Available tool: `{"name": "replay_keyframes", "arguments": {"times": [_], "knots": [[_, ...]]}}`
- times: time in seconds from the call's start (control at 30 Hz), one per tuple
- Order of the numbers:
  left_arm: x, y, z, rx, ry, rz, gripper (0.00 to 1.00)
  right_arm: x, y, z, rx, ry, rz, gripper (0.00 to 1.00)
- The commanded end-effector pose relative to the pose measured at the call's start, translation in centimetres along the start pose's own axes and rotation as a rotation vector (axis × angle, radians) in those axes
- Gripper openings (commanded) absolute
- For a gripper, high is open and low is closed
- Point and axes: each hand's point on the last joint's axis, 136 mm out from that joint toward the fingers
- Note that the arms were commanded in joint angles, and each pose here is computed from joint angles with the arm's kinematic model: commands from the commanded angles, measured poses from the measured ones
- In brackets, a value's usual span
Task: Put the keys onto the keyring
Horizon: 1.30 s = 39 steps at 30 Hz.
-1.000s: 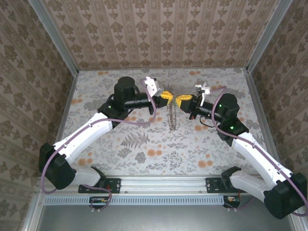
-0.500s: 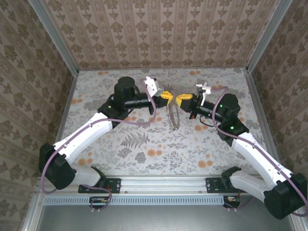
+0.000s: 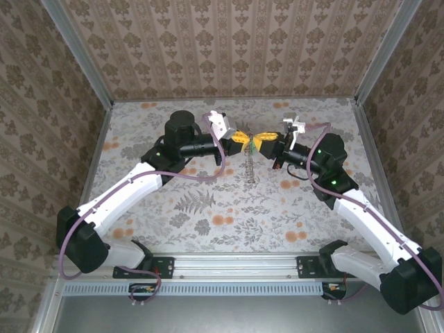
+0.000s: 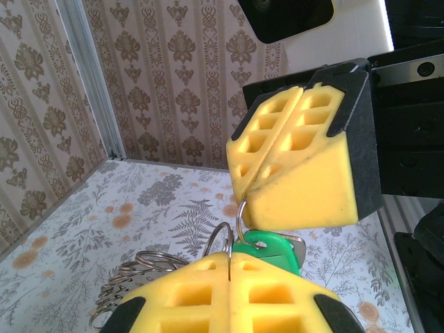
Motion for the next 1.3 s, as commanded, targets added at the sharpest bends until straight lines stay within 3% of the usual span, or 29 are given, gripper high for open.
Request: {"name": "replay_keyframes", "arguments": {"times": [0.0,0.8,1.27], "knots": [[-0.3,0.3,2.7,-0.063,-0.06,-0.011,0.0,1.3,-0.3,1.8,-0.037,0.029,0.04,0.0],[-0.6,1.0,3.4,-0.095,-0.069,0.008,0.0,-3.6,0.5,0.2,-0.031,-0.003,-0.129,0.0],[0.1,1.3,3.8,-0.113,-0.071,0.056,0.0,-4.1,1.2,-1.2,0.001,-0.043,-0.132,0.0]]}}
Point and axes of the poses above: each hand's point on the last joint's axis, 136 mm out from that joint toward the fingers, its own y axis back along the fingers, its own x axis along the line the jaws close on, z = x × y, and after that the axes turned 12 degrees about -y, right-handed
